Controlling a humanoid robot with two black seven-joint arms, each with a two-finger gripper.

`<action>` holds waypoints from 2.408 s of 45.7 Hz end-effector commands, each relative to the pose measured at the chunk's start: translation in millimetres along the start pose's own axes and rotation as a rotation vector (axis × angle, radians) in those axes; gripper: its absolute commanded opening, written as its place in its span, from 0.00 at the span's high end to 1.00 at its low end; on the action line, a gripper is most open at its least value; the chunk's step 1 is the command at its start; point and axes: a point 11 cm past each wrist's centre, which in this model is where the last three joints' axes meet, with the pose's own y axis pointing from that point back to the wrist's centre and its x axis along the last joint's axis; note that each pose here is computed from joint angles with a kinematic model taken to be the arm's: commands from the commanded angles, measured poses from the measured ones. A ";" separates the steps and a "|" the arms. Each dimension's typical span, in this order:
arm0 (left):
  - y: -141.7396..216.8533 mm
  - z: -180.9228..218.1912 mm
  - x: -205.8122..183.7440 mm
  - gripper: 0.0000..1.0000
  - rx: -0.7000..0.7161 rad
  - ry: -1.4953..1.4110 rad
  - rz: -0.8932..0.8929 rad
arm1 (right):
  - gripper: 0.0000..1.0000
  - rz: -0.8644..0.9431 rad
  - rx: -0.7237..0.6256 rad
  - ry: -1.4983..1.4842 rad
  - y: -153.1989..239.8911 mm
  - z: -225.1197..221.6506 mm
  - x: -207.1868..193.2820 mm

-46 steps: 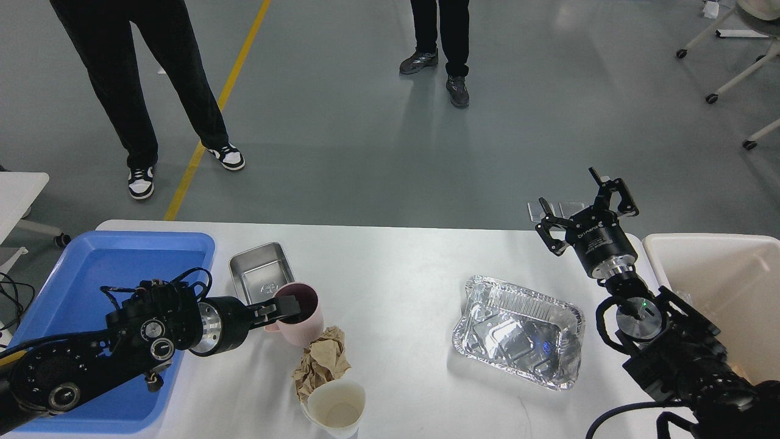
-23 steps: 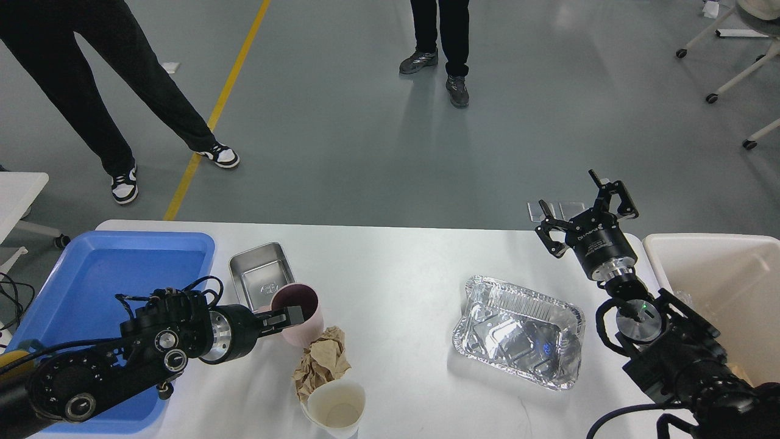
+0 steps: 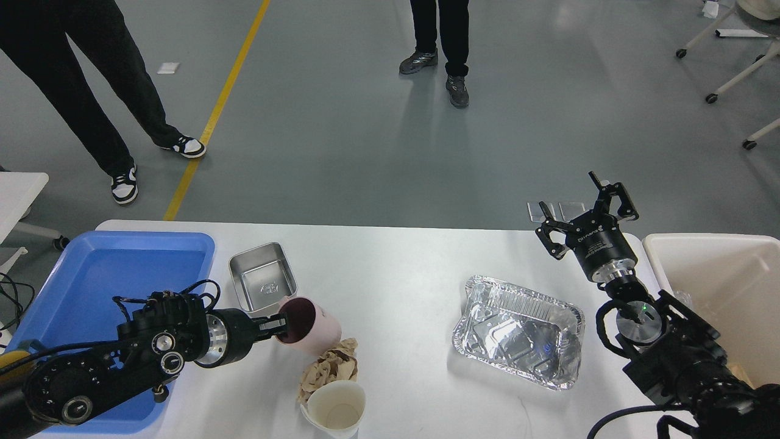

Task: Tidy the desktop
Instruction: 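Reach the left gripper to the pink mug and grasp it, then lift the pink mug with the left gripper toward the blue tub, then lower the pink mug into the tub and open the left gripper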

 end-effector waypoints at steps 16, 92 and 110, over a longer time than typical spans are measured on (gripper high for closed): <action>51.7 8.4 38.6 1.00 -0.014 -0.112 -0.086 | 0.00 -0.007 0.001 0.001 -2.8 -1.1 -2.9; 167.5 -176.4 52.9 1.00 0.314 -0.030 -0.254 | 0.00 -0.046 -0.005 0.003 -7.3 0.4 -13.8; 159.7 -201.0 44.6 1.00 0.356 -0.047 -0.144 | 0.00 -0.042 -0.008 0.001 -5.8 2.1 -12.4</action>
